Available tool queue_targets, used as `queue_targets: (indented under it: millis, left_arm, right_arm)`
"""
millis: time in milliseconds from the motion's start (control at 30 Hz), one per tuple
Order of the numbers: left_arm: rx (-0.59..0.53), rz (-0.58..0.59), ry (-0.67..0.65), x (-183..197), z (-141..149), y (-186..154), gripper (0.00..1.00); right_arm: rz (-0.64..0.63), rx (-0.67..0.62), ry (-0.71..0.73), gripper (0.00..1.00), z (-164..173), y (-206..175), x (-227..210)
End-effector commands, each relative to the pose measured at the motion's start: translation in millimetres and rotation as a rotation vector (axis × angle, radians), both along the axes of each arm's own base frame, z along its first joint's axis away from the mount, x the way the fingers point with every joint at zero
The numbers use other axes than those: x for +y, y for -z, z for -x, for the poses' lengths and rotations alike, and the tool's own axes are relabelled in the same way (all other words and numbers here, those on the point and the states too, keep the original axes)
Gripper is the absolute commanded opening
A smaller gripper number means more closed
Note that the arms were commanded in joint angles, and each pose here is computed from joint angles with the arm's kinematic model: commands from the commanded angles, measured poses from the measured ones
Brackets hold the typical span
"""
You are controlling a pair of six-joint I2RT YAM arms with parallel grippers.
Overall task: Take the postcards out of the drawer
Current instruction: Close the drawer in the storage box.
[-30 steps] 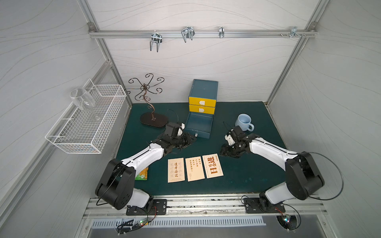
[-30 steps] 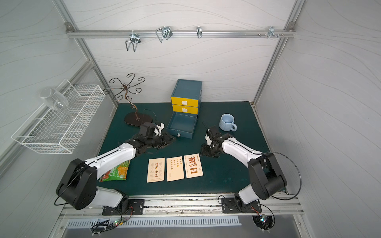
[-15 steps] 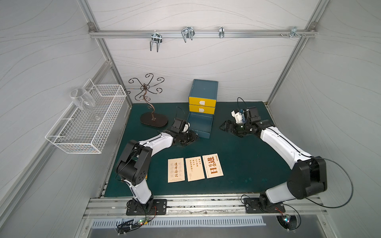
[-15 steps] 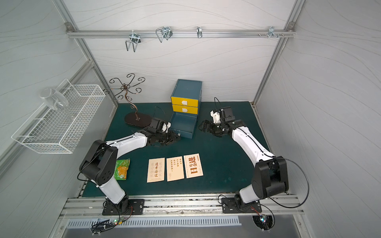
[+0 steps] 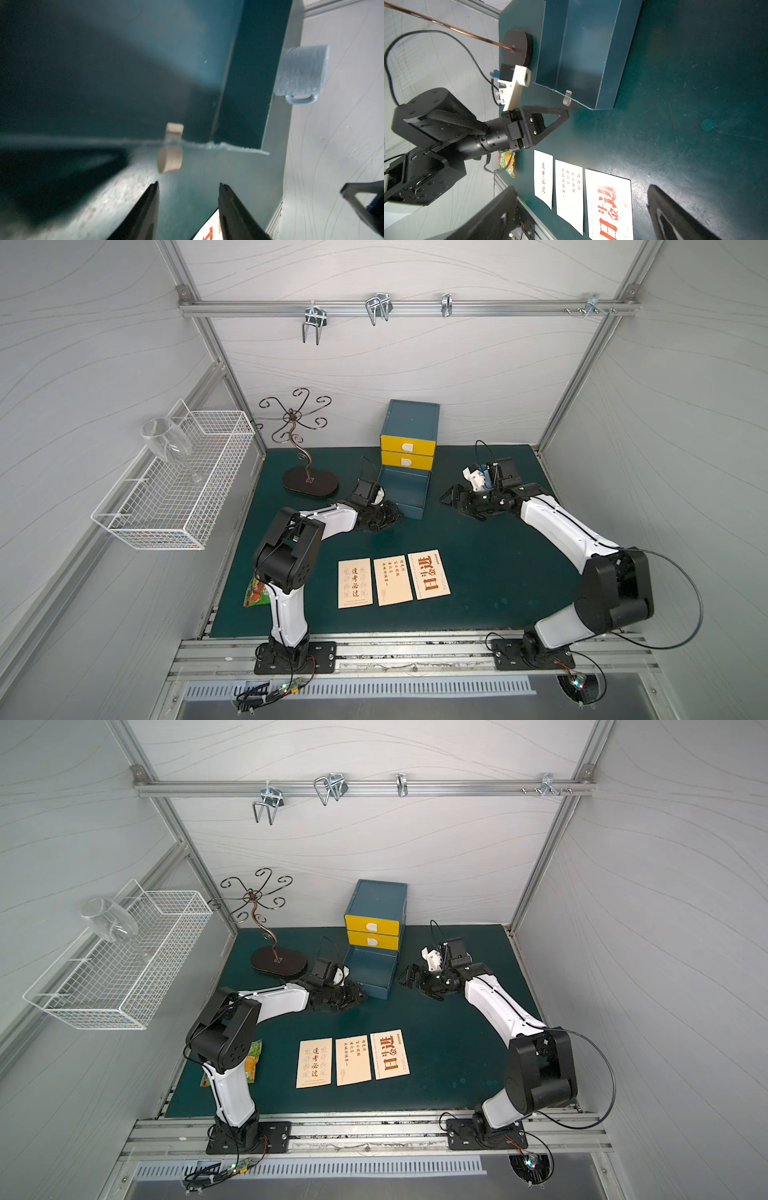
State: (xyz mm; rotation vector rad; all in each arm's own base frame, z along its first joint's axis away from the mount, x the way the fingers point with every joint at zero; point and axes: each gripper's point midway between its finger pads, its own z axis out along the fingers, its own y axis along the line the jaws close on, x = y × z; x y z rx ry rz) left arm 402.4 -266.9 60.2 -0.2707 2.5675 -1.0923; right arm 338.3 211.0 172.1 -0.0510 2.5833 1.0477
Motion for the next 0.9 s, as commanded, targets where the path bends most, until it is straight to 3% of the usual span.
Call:
queue_targets:
  millis: [0, 867]
  left_arm:
    - [-0.108, 0.115, -0.045, -10.5, -24.9, -21.7, 0.51]
    - [-0.150, 0.162, -0.121, -32.0, -89.0, -30.8, 0.51]
  right_arm:
    - [-0.021, -0.021, 0.022, 0.99, 1.1, -6.3, -3.4]
    - [-0.029, 0.012, 0.039, 0.99, 15.9, 4.5, -8.8]
